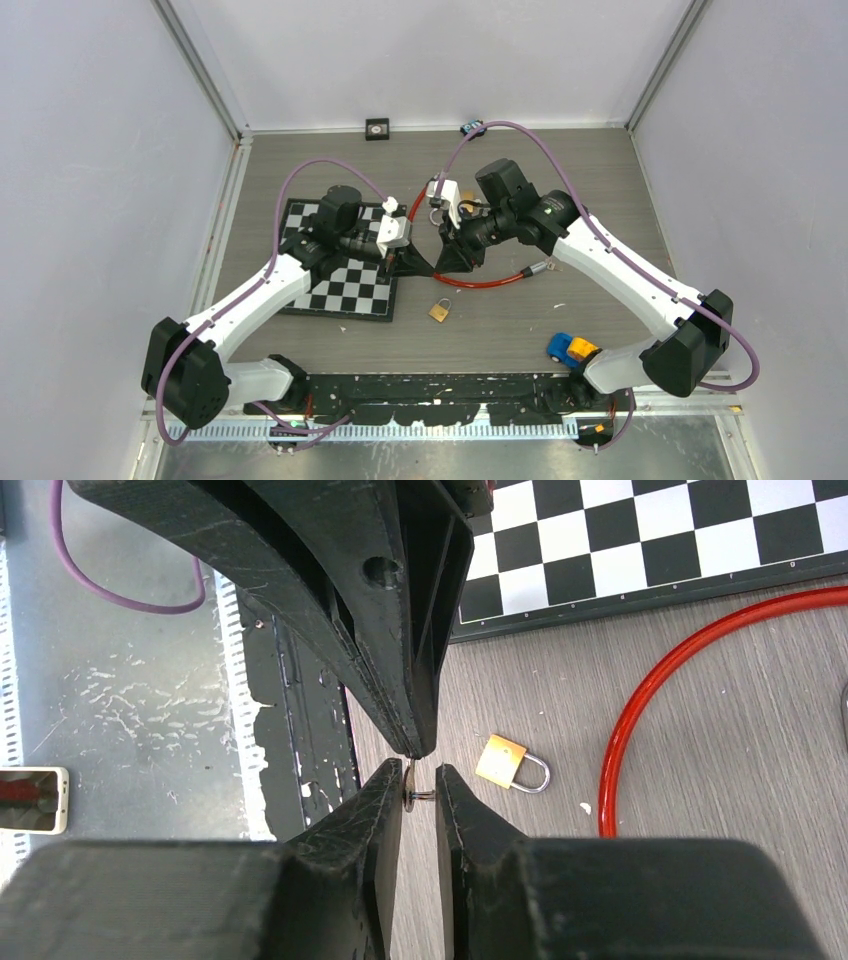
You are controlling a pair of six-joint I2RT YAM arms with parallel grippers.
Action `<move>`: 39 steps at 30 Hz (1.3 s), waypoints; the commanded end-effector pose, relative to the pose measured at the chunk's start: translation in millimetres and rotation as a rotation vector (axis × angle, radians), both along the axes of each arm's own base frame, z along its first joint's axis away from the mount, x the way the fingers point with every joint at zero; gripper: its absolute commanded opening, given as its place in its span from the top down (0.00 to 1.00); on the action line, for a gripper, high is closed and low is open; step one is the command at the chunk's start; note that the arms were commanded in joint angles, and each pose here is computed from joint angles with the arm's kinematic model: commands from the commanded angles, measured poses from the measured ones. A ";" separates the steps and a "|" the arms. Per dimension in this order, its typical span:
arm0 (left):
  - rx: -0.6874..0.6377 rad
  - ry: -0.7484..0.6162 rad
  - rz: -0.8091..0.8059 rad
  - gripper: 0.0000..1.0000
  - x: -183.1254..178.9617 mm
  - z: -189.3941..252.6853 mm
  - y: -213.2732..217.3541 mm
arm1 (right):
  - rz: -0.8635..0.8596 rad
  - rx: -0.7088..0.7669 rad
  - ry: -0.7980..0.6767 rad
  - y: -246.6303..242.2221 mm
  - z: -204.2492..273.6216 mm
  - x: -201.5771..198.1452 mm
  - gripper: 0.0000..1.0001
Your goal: Unlock with the key
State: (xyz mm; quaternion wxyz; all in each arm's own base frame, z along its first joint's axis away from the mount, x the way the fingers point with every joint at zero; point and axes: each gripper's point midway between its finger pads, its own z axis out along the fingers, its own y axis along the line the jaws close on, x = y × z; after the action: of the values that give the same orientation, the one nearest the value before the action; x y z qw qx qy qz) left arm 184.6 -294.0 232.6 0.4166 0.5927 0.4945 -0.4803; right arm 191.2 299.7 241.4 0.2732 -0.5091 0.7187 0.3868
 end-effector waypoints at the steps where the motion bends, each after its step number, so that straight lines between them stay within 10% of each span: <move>1: -0.032 -0.044 -0.015 1.00 -0.3 18.4 -0.4 | 0.017 0.009 -0.017 2.5 2.3 -1.7 0.78; 24: -0.036 -0.064 -0.010 1.00 -0.1 20.8 0.4 | -0.005 0.009 -0.042 -3.6 6.0 1.0 0.99; 33: -0.019 -0.062 0.125 0.24 23.3 19.0 2.2 | -0.151 0.062 -0.029 -34.1 7.3 24.3 0.99; 39: 0.043 -0.055 0.181 0.17 38.7 -11.9 0.9 | -0.369 0.120 -0.025 -79.1 10.3 56.3 0.99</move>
State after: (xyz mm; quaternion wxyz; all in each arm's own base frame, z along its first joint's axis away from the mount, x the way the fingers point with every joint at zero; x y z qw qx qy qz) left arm 209.4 -292.1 229.2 0.4428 0.5683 0.5367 -0.4392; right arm 228.8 240.6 227.3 0.3133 -0.4072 0.7776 0.3624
